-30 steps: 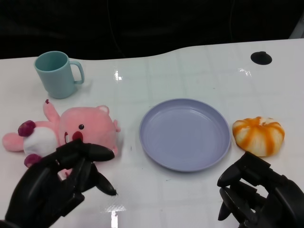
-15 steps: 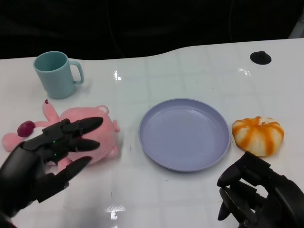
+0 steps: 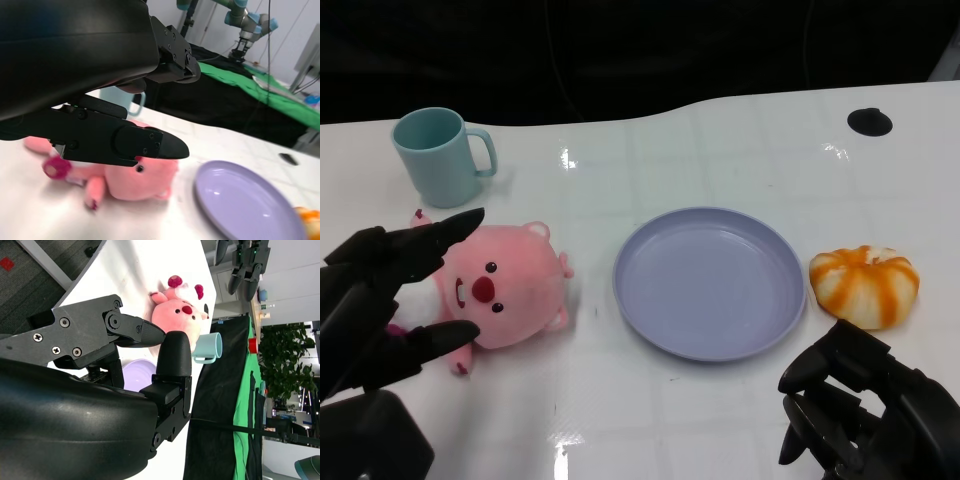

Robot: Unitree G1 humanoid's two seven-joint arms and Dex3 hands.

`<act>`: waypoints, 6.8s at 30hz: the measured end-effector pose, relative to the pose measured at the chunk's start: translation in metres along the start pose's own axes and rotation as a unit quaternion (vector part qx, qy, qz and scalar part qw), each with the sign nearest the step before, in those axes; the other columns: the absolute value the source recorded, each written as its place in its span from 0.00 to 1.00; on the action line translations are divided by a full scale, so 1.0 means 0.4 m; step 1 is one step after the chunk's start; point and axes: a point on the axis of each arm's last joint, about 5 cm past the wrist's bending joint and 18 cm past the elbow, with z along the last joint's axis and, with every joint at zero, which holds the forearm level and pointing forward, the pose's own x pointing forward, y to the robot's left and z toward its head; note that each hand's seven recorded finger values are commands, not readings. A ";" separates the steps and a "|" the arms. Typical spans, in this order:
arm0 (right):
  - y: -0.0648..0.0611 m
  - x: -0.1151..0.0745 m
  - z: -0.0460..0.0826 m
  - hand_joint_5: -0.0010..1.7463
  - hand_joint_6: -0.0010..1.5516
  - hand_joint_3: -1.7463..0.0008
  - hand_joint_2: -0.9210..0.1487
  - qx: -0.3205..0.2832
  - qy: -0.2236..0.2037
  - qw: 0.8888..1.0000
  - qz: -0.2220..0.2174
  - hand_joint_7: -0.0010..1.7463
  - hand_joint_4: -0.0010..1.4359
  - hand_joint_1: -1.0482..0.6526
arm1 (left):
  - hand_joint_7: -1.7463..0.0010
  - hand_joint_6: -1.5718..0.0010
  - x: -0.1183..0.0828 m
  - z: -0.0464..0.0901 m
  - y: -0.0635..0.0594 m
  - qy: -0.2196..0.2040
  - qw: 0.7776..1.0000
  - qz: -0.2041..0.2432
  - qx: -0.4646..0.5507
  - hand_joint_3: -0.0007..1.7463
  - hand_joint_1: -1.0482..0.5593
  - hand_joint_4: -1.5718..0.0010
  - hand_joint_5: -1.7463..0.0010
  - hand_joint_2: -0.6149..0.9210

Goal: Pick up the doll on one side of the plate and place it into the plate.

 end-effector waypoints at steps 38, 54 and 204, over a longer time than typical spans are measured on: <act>0.004 -0.008 0.005 1.00 0.29 0.67 0.00 -0.003 0.000 1.000 -0.003 0.93 0.39 0.42 | 1.00 0.92 0.230 -0.087 -0.102 0.150 0.936 -0.199 0.248 0.01 0.19 0.99 0.91 1.00; 0.007 -0.014 0.008 1.00 0.29 0.68 0.00 -0.001 0.005 1.000 -0.007 0.92 0.40 0.41 | 0.93 0.50 0.310 -0.114 -0.156 0.207 0.918 -0.241 0.239 0.04 0.44 0.50 0.86 1.00; 0.027 -0.010 0.003 0.99 0.31 0.68 0.01 -0.012 0.001 1.000 -0.001 0.92 0.40 0.42 | 0.94 0.81 0.191 0.097 -0.091 -0.158 0.981 -0.115 -0.016 0.25 0.19 0.77 0.83 1.00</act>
